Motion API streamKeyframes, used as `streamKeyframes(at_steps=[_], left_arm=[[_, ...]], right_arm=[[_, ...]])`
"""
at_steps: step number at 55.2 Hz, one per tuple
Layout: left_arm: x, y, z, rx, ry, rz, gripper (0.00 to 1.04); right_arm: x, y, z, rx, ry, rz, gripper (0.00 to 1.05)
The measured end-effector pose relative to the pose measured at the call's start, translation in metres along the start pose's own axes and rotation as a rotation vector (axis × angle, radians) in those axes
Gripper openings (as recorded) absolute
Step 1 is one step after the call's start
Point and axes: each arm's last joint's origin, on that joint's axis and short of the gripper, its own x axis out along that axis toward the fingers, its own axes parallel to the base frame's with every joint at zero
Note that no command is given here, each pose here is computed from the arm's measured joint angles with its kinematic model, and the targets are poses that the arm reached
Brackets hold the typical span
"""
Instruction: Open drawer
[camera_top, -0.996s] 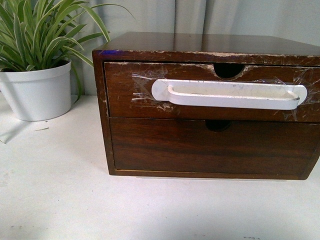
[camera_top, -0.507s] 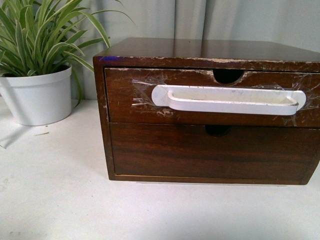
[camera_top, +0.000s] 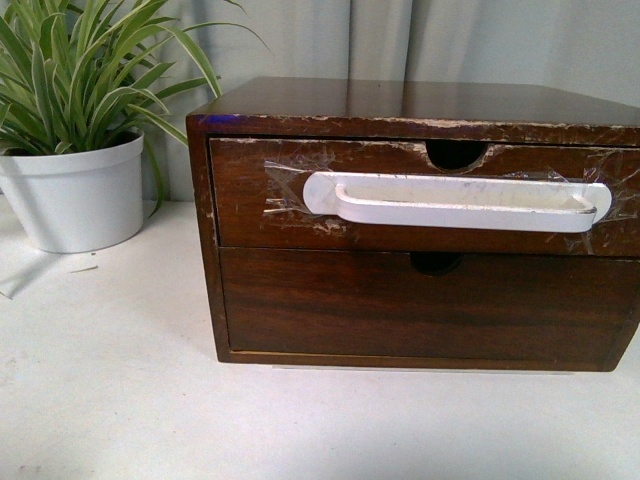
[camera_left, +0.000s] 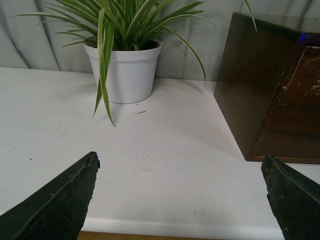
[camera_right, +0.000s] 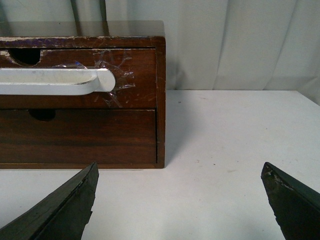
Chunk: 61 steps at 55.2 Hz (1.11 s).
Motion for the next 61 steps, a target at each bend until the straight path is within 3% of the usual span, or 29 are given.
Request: streamKeyframes(at_steps=[16, 22, 26, 36, 48, 61], left_arm=[[0.000, 0.000, 0.000, 0.000, 0.001, 0.001, 0.99], [0.002, -0.003, -0.001, -0.083, 0.139, 0.322, 0.99], [0.004, -0.006, 0.005, -0.084, 0.138, 0.382, 0.99], [0.020, -0.011, 0.046, 0.010, 0.124, 0.162, 0.99], [0.049, -0.022, 0.065, 0.232, 0.244, -0.183, 0.99], [0.094, -0.053, 0.095, 0.510, 0.294, -0.591, 0.99]], right_arm=[[0.000, 0.000, 0.000, 0.000, 0.000, 0.001, 0.96], [0.002, 0.001, 0.000, 0.020, 0.125, 0.191, 0.96], [0.004, 0.001, 0.010, 0.002, 0.176, 0.266, 0.96], [0.015, 0.004, 0.045, -0.147, 0.241, 0.420, 0.96], [0.038, 0.006, 0.079, -0.342, 0.207, 0.512, 0.96], [0.069, 0.012, 0.102, -0.492, 0.267, 0.661, 0.96]])
